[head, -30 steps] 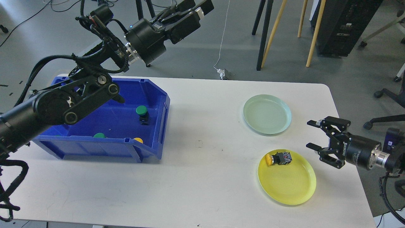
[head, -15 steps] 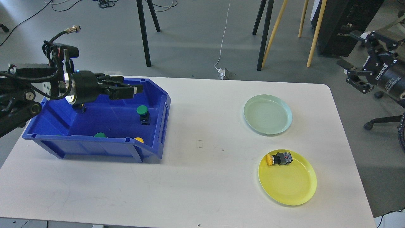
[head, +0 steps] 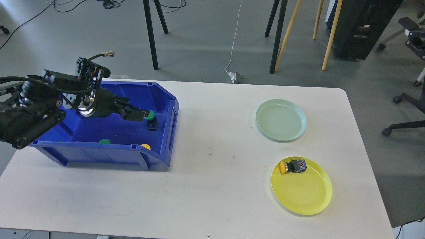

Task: Pass button and place on color plate
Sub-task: 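Reach the left gripper into the bin and grasp a green button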

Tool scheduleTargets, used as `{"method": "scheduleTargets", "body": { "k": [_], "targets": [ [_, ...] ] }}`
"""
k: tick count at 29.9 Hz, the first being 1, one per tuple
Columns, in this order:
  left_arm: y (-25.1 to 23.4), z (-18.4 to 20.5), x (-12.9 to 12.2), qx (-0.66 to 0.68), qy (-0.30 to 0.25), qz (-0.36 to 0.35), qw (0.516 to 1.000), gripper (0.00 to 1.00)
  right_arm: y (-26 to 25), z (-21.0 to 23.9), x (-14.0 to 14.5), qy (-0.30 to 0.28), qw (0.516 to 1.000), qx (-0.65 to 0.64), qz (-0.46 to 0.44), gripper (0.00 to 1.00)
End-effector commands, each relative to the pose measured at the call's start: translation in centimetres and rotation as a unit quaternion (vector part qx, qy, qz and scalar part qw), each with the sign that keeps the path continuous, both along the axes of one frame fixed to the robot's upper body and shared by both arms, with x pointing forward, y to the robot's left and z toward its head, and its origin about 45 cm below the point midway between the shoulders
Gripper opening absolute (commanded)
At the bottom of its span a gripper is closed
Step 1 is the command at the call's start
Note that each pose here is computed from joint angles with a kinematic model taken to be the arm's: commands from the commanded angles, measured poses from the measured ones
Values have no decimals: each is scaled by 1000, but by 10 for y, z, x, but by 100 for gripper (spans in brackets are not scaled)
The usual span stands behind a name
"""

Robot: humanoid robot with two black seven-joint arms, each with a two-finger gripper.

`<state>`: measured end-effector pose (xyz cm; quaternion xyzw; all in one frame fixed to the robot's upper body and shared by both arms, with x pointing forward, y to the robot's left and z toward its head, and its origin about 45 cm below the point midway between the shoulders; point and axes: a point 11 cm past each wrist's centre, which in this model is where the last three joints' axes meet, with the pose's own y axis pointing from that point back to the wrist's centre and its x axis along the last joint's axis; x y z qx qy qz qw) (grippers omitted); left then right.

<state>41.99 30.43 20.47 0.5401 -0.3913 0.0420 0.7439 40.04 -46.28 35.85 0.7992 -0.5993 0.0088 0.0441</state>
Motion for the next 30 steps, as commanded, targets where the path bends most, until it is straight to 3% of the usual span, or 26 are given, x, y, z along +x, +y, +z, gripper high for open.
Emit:
{"method": "scheduleTargets", "body": {
  "k": [1,10,26,30],
  "targets": [
    [-10,-10,4,-2,-9,-5,1000,97,-3,-57,-12,78,997,-20,-3,85],
    [-6,-32,12,13,-26,-1,1000,97,-9,-128,-48,167,985,-28,-7,85],
    [-10,-72,27,39,-20,31,999,97,-2,-141,-53,180,983,-25,1,85],
    [-9,-74,28,41,-23,36,998,92,-1,-142,-54,181,983,-25,2,85]
  ]
}}
